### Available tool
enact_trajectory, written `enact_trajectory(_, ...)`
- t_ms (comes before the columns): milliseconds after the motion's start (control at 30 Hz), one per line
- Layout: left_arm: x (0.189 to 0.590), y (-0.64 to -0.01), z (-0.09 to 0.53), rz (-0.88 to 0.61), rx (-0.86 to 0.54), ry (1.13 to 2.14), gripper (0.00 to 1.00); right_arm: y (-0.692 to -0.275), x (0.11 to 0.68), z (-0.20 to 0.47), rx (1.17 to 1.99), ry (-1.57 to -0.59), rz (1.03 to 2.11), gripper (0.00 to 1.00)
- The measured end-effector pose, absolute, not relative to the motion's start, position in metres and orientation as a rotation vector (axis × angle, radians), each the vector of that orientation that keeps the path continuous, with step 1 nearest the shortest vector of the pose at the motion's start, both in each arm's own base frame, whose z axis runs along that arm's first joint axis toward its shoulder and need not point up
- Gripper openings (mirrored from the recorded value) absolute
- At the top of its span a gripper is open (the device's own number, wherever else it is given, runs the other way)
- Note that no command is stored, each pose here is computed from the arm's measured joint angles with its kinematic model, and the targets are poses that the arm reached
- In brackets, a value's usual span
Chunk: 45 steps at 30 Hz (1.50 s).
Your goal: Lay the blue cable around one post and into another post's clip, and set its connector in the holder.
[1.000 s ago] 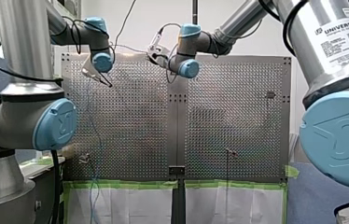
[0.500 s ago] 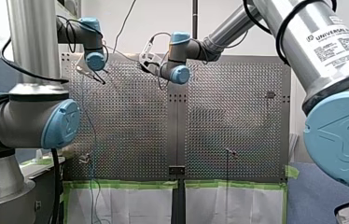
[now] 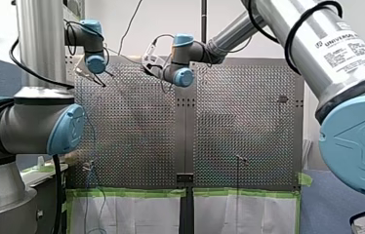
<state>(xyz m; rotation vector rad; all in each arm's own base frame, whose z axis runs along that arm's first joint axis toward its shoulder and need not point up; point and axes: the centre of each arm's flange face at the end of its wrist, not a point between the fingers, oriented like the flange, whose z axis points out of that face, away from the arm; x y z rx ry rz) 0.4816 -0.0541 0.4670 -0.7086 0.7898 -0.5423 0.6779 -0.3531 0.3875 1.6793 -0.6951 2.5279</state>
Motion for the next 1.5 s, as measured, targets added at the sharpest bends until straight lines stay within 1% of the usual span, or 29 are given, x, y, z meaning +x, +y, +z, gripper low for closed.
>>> enact_trajectory(100, 0.486, -0.049, 0.467, -0.537, -0.705, 0.792, 0.0, -0.352, 0.684, 0.391, 1.681, -0.689, 2.532, 0.0)
enact_trajectory(200, 0.49, -0.044, 0.465, -0.531, -0.707, 0.794, 0.0, -0.353, 0.688, 0.401, 1.665, -0.677, 2.546, 0.0)
enact_trajectory(733, 0.508, -0.015, 0.444, -0.513, -0.733, 0.818, 0.0, -0.362, 0.698, 0.459, 1.54, -0.61, 2.614, 0.0)
enact_trajectory(1067, 0.523, -0.001, 0.42, -0.487, -0.732, 0.87, 0.0, -0.371, 0.708, 0.474, 1.48, -0.582, 2.637, 0.0)
enact_trajectory(1267, 0.53, 0.004, 0.409, -0.465, -0.722, 0.896, 0.0, -0.373, 0.71, 0.473, 1.475, -0.58, 2.637, 0.0)
enact_trajectory(1500, 0.534, 0.004, 0.403, -0.451, -0.702, 0.923, 0.0, -0.374, 0.717, 0.455, 1.503, -0.598, 2.61, 0.0)
